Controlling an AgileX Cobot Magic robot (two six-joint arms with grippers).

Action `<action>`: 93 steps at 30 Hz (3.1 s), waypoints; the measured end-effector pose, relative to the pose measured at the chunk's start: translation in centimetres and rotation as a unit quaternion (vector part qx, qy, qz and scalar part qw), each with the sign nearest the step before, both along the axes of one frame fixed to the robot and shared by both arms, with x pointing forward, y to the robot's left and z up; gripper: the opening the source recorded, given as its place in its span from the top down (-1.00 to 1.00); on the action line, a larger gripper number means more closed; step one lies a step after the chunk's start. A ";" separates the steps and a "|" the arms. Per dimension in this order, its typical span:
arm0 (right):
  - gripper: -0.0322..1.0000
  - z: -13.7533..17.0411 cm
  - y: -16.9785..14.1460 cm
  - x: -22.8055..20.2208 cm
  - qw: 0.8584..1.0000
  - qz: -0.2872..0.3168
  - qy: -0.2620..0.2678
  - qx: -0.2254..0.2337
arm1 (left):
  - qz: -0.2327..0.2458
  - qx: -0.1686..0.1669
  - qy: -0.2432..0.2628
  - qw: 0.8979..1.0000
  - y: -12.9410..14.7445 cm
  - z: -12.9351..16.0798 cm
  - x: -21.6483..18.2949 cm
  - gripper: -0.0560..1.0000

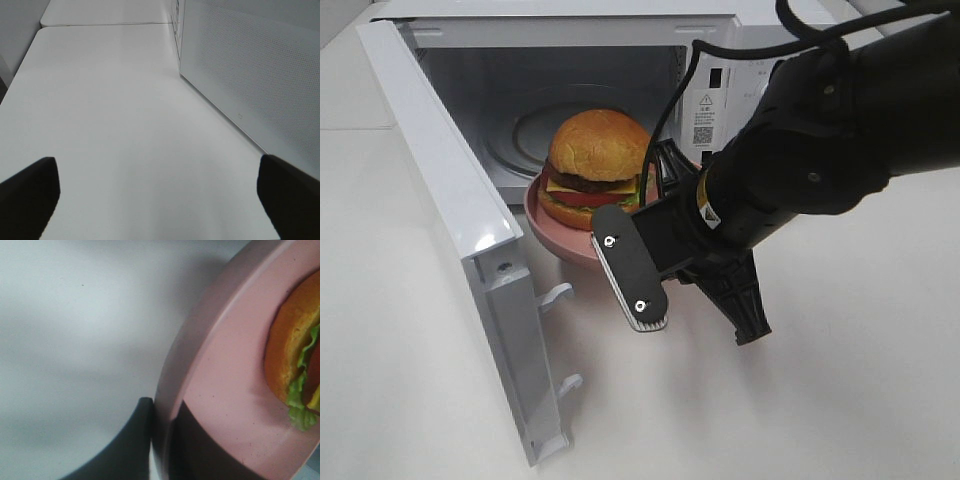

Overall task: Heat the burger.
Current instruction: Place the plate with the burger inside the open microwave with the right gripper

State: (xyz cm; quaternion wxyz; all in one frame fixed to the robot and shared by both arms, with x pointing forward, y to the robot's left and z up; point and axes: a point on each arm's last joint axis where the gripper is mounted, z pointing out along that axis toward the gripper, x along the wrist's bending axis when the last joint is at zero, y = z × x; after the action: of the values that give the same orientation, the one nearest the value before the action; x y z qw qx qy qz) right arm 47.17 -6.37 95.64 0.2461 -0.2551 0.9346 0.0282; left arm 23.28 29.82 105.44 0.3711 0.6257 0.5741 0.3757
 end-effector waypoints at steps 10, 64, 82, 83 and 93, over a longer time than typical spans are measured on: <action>0.91 0.8 0.7 1.8 1.000 -0.006 -0.010 0.005 | 0.000 0.000 0.000 1.000 0.0 0.0 0.0 -0.99; 0.91 2.3 6.6 8.7 0.999 -0.008 -0.027 -0.020 | 0.000 0.000 0.000 1.000 0.0 0.0 0.0 -0.99; 0.91 1.8 9.7 11.8 0.999 -0.017 -0.041 0.011 | 0.000 0.000 0.000 1.000 0.0 0.0 0.0 -0.99; 0.91 1.8 9.7 11.8 0.999 -0.017 -0.041 0.011 | 0.000 0.000 0.000 1.000 0.0 0.0 0.0 -0.99; 0.91 1.3 8.9 13.4 0.999 -0.040 -0.029 0.006 | 0.000 0.000 0.000 1.000 0.0 0.0 0.0 -0.99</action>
State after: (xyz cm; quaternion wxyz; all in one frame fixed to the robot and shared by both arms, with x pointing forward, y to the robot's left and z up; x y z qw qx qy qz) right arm 60.54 2.49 96.91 0.2751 -0.2167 0.9365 0.0162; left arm 23.28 29.82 105.44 0.3711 0.6257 0.5741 0.3757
